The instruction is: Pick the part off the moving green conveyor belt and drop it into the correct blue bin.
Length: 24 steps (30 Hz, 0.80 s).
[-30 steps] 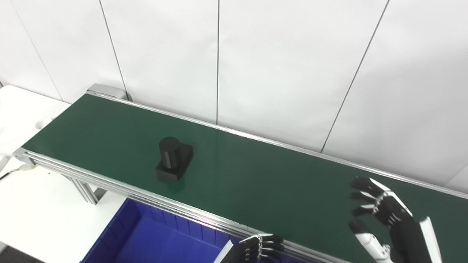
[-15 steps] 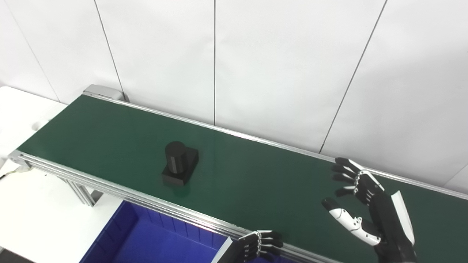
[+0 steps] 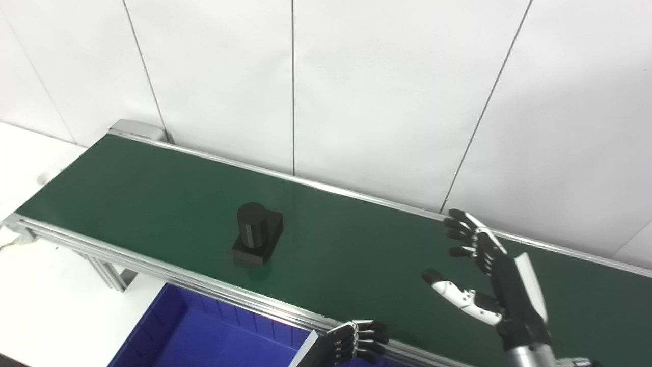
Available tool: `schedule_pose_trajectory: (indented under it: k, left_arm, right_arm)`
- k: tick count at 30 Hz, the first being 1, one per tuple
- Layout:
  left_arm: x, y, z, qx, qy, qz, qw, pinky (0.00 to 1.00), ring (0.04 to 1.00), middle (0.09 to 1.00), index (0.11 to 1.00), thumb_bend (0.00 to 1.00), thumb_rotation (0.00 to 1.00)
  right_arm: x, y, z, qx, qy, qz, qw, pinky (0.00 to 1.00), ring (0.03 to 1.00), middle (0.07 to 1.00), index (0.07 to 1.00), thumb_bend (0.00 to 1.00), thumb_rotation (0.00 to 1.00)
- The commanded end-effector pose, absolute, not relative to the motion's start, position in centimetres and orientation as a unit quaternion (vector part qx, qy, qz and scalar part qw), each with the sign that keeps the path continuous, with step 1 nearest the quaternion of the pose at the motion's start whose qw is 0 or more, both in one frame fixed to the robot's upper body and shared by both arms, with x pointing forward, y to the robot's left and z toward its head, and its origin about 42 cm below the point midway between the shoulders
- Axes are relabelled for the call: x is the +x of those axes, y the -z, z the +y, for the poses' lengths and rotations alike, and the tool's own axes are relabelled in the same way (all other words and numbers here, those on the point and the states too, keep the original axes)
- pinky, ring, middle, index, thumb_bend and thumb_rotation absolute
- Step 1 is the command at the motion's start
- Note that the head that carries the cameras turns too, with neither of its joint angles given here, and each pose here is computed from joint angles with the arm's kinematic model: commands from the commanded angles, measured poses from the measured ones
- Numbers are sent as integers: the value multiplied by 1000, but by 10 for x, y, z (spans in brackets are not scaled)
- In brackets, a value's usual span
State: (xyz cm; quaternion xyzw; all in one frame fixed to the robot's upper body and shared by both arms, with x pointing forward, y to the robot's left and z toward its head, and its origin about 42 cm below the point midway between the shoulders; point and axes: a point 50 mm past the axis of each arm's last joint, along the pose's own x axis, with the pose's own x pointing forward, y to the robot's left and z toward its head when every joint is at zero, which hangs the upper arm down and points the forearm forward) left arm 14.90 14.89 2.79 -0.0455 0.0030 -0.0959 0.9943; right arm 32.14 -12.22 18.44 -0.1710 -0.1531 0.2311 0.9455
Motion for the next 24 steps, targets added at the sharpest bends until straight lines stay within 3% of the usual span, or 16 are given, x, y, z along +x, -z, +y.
schedule_pose_trajectory:
  k: [1, 7, 11, 24]
  left_arm:
    - [153, -37, 147, -48, 101, -32, 993, 626, 686, 730, 754, 853, 515]
    - [151, -40, 146, -49, 100, -32, 993, 633, 688, 731, 756, 858, 535]
    - [151, -41, 145, -46, 101, -32, 993, 639, 692, 734, 762, 861, 541]
    - [150, -44, 142, -44, 105, -33, 993, 632, 686, 729, 762, 867, 553]
  right_arm:
    - [332, -203, -108, -169, -234, -177, 941, 719, 817, 836, 866, 620, 319]
    - [346, -205, -89, -173, -249, -183, 935, 722, 811, 830, 860, 638, 333]
    - [355, -205, -71, -180, -261, -179, 932, 732, 819, 834, 864, 668, 411]
    - [369, -193, -26, -183, -299, -168, 921, 727, 800, 817, 842, 691, 368]
